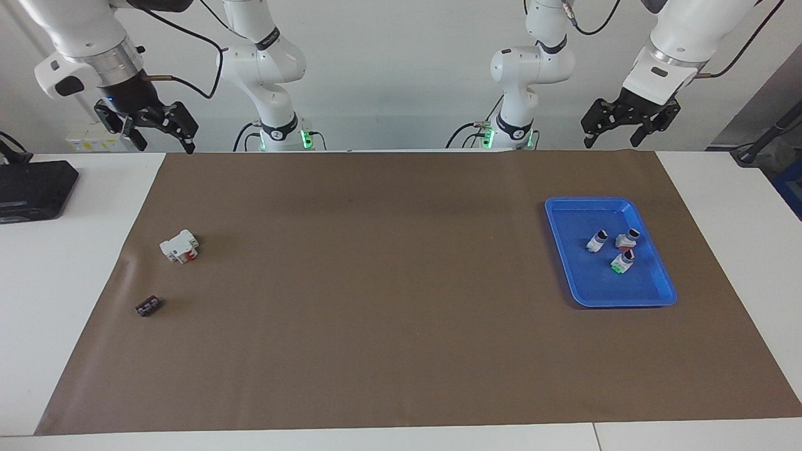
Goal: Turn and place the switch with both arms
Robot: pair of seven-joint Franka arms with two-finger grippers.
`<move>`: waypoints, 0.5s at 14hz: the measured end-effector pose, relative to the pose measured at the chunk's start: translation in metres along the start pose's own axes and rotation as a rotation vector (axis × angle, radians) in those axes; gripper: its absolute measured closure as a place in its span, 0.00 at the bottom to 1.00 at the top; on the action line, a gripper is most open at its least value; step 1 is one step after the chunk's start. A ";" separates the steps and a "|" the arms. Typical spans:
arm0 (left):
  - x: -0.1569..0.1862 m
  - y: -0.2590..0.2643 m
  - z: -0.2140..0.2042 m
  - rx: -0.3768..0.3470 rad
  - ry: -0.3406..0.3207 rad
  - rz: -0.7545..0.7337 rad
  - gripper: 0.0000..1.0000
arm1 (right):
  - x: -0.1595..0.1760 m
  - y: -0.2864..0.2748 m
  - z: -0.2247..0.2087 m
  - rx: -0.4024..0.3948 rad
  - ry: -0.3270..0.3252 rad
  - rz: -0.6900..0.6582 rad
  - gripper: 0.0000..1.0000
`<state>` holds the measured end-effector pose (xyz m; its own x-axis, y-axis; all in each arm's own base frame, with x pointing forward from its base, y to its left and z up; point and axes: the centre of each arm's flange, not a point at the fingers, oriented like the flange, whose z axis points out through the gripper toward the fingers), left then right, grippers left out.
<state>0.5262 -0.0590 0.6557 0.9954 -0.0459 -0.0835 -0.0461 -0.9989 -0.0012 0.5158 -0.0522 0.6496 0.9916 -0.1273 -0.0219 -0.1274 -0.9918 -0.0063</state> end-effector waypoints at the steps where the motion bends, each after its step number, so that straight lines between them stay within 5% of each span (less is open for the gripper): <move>1: 0.002 0.000 0.003 0.000 -0.006 -0.002 0.00 | 0.000 0.000 0.000 0.000 0.000 0.000 0.00; 7: 0.013 0.004 -0.002 -0.009 0.077 -0.076 0.00 | 0.000 0.000 0.000 0.000 0.000 0.000 0.00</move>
<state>0.5393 -0.0641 0.6568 0.9995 0.0304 -0.0068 0.0304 -0.9995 0.0043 0.5158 -0.0522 0.6496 0.9916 -0.1272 -0.0219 -0.1274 -0.9918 -0.0063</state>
